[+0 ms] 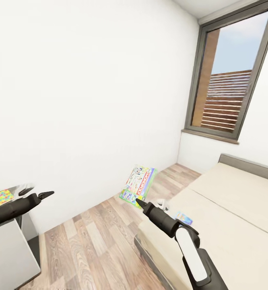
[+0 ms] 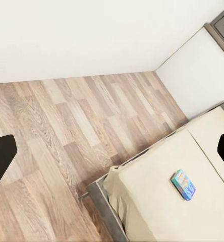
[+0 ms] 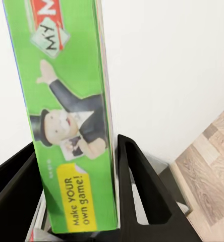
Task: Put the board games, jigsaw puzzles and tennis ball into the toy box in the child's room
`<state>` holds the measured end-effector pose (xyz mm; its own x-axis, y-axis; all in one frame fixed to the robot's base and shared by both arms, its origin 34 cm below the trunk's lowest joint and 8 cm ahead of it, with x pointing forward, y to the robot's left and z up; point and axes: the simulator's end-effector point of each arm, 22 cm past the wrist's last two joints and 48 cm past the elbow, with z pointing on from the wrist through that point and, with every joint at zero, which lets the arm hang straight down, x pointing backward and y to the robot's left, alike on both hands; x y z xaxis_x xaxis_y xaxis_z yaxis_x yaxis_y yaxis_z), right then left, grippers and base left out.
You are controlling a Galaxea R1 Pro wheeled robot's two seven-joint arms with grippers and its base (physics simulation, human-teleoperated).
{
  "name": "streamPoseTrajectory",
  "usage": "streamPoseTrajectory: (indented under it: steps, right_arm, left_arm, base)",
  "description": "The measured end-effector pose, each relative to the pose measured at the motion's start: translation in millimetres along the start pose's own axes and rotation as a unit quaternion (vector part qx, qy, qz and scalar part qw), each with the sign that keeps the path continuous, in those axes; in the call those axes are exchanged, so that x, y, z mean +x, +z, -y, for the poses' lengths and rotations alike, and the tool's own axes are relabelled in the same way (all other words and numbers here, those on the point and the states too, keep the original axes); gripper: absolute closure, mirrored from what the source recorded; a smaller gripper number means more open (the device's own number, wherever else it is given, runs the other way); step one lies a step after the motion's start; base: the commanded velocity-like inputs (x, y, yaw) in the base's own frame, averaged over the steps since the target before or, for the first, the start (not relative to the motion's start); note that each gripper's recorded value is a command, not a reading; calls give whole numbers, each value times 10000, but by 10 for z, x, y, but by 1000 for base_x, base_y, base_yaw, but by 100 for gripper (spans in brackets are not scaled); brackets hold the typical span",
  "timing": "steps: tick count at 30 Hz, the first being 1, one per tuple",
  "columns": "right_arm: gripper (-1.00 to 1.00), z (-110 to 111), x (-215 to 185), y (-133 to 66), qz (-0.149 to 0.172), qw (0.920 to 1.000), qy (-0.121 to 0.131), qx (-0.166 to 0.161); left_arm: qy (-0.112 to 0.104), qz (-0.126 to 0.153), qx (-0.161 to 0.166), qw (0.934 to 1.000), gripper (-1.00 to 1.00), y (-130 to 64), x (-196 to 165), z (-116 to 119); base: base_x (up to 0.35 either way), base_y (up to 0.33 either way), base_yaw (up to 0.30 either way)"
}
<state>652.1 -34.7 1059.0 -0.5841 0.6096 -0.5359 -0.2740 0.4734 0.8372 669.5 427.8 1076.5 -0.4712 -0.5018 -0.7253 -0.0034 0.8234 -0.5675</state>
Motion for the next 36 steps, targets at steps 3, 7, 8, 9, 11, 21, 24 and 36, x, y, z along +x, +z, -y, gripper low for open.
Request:
streamPoseTrajectory:
  steps: [3,7,8,9,11,21,24,36]
  right_arm:
    - [100,-1,1,1,-1,10000,0,0]
    - [100,-2,2,1,-1,10000,2,-2]
    - [100,-4,2,2,0,10000,3,-4]
    - [100,-3,2,1,0,10000,1,-2]
    - [100,-3,2,1,-1,10000,2,-2]
    - [100,-7,6,3,-5,10000,2,-6]
    - [100,-39,-5,-6,-6,10000,5,-11]
    - [100,-146,-51,-45,-4,10000,7,-8]
  left_arm:
    - [-3,3,-1,10000,-100,-2,-1,-2]
    - [-10,6,-3,10000,-100,-4,-3,-5]
    - [-12,6,-2,10000,-100,-5,-2,-5]
    - [-13,5,-2,10000,-100,-5,-2,-6]
    - [-14,5,-3,10000,-100,-5,-2,-6]
    - [-11,-1,0,10000,-100,-2,1,-2]
    - [-14,-4,2,10000,-100,-22,-17,16]
    - [-12,-12,1,10000,-100,-97,-84,86]
  base:
    - [0,0,291]
    - [0,0,291]
    - [0,0,291]
    - [0,0,291]
    - [0,0,291]
    - [0,0,291]
    - [0,0,291]
    - [0,0,291]
